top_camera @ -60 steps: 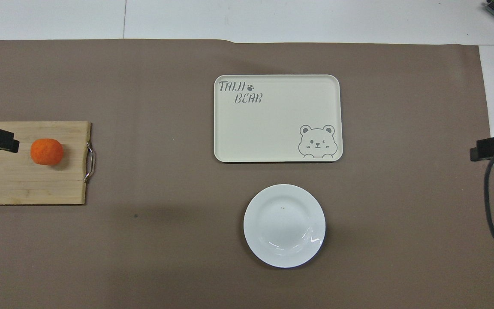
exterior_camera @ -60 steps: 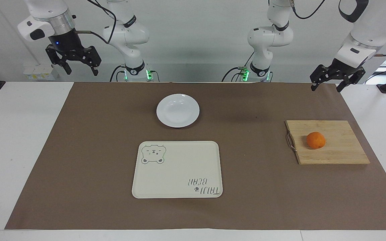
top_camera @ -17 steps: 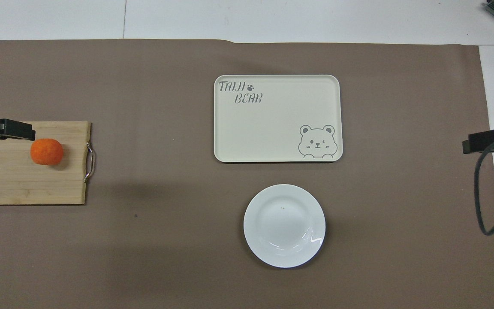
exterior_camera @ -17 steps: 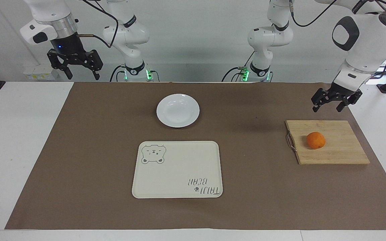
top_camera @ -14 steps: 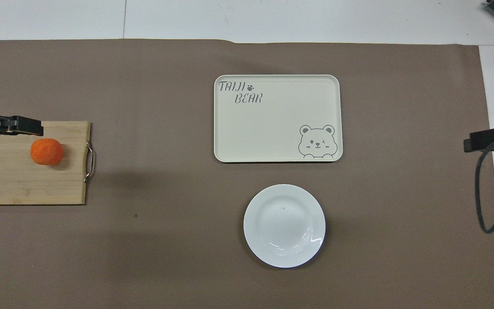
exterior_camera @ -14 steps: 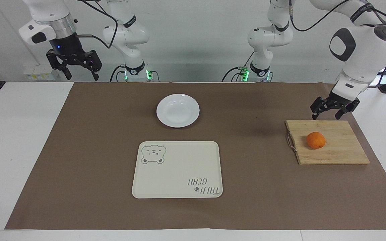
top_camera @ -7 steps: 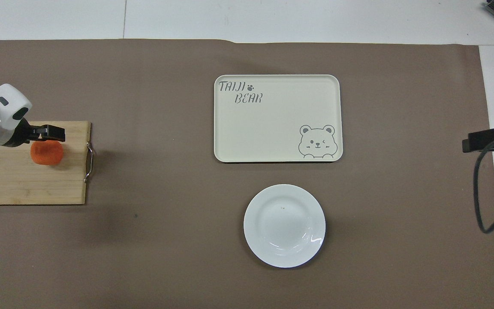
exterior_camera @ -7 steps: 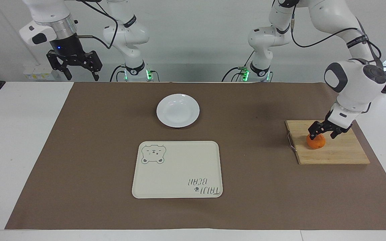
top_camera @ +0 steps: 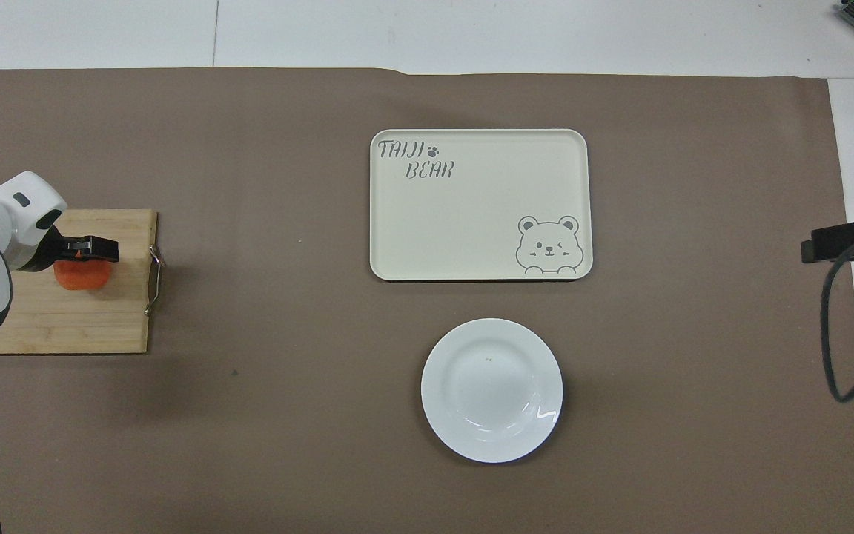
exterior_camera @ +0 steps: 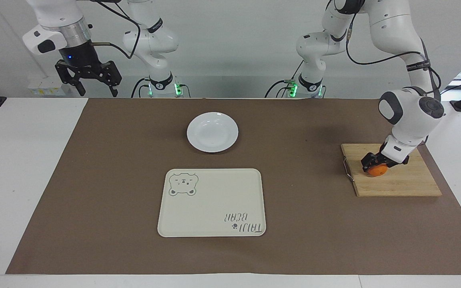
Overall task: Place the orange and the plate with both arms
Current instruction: 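Lower the left gripper onto the orange and close it, then carry the orange with the left gripper onto the white plate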
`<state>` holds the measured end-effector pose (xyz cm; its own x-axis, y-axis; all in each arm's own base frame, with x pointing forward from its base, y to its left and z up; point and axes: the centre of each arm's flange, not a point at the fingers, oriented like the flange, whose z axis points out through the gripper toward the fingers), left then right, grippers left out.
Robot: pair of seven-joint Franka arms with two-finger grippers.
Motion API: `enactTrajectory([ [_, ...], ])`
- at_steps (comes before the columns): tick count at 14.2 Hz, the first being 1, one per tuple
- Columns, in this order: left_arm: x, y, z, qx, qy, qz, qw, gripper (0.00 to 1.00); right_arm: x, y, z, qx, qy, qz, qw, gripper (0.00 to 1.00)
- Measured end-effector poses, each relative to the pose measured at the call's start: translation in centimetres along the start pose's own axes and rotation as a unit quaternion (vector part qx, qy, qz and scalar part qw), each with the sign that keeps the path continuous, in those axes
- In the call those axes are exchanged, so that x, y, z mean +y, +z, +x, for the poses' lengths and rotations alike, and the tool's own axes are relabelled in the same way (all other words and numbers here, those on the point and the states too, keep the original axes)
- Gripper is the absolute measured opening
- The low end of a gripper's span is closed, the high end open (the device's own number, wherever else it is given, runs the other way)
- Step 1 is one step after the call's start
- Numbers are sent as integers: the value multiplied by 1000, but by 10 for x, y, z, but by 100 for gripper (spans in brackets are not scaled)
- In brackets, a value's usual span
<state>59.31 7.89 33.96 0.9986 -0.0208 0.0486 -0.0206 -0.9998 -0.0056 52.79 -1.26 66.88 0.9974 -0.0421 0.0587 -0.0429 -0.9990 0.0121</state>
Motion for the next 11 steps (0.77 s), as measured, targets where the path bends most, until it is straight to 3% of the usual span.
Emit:
enactTrajectory([
  [11,-22,13,-14,-18,21,-3,1000,100,0,0,0,0,0,0,1000,100],
])
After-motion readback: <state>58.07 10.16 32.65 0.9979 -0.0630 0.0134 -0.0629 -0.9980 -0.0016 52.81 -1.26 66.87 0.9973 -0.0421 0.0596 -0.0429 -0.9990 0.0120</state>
